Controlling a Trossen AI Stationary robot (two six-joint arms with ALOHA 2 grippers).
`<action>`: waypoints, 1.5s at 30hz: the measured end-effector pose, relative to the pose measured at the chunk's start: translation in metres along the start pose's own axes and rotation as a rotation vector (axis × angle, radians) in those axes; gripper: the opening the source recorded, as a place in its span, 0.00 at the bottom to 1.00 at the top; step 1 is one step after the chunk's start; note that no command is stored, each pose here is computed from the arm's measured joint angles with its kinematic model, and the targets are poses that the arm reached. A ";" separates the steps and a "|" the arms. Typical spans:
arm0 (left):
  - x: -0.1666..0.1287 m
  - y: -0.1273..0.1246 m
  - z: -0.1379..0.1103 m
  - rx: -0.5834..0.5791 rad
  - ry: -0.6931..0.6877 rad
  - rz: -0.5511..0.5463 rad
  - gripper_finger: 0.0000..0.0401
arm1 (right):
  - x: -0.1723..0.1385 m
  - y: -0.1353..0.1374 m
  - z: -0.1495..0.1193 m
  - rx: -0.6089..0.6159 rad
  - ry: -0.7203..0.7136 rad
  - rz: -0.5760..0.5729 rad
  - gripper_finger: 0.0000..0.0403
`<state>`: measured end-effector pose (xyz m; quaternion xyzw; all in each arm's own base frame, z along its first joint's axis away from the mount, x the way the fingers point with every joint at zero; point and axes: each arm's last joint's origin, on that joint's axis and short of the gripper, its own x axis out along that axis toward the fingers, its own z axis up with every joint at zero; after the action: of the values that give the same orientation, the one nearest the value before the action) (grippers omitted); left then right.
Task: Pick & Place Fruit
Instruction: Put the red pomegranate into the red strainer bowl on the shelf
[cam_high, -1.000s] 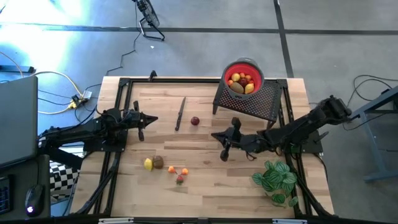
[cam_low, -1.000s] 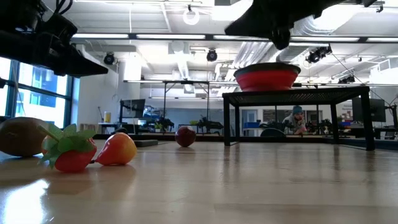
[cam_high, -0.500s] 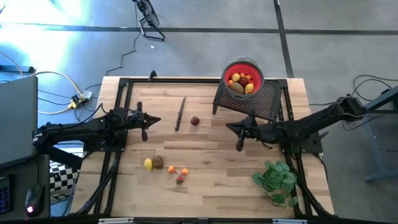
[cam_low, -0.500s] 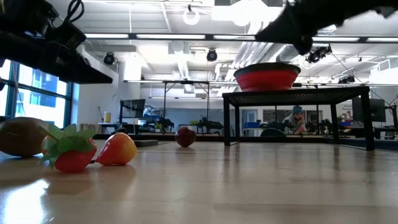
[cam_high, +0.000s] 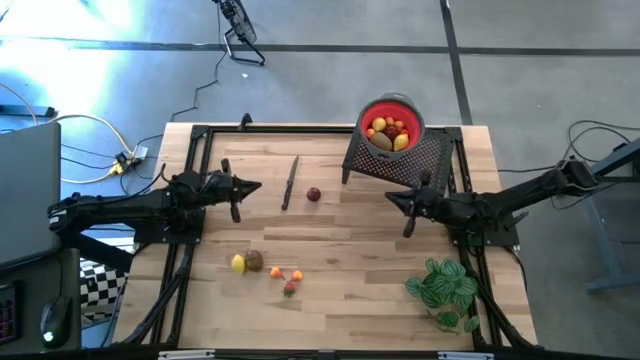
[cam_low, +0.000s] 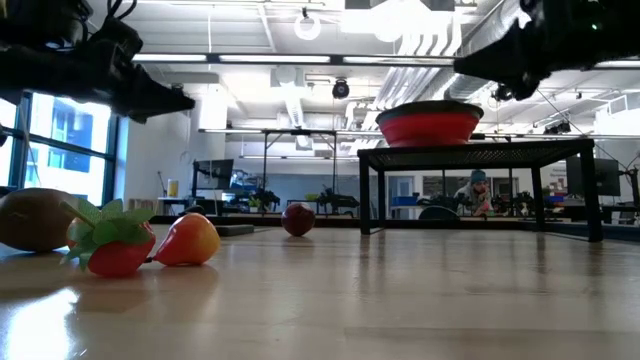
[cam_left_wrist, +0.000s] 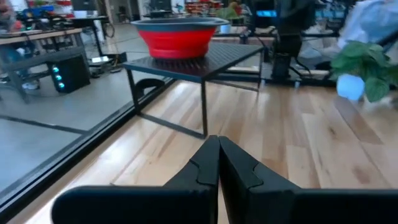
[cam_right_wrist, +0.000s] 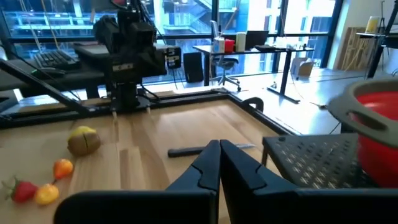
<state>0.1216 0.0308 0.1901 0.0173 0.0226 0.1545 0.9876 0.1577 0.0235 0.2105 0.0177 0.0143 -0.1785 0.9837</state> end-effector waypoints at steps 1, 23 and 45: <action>0.001 0.000 0.000 -0.009 -0.004 0.009 0.00 | -0.003 -0.002 -0.003 -0.002 -0.001 0.000 0.01; 0.077 -0.002 0.033 0.096 0.154 0.084 0.00 | -0.015 -0.012 -0.011 0.077 -0.042 -0.014 0.01; 0.155 0.007 0.050 0.098 0.462 -0.005 0.00 | -0.018 -0.014 -0.012 0.065 -0.027 -0.017 0.01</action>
<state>0.2692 0.0837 0.2345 0.0294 0.2558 0.1508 0.9545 0.1362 0.0175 0.1987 0.0472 -0.0045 -0.1874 0.9811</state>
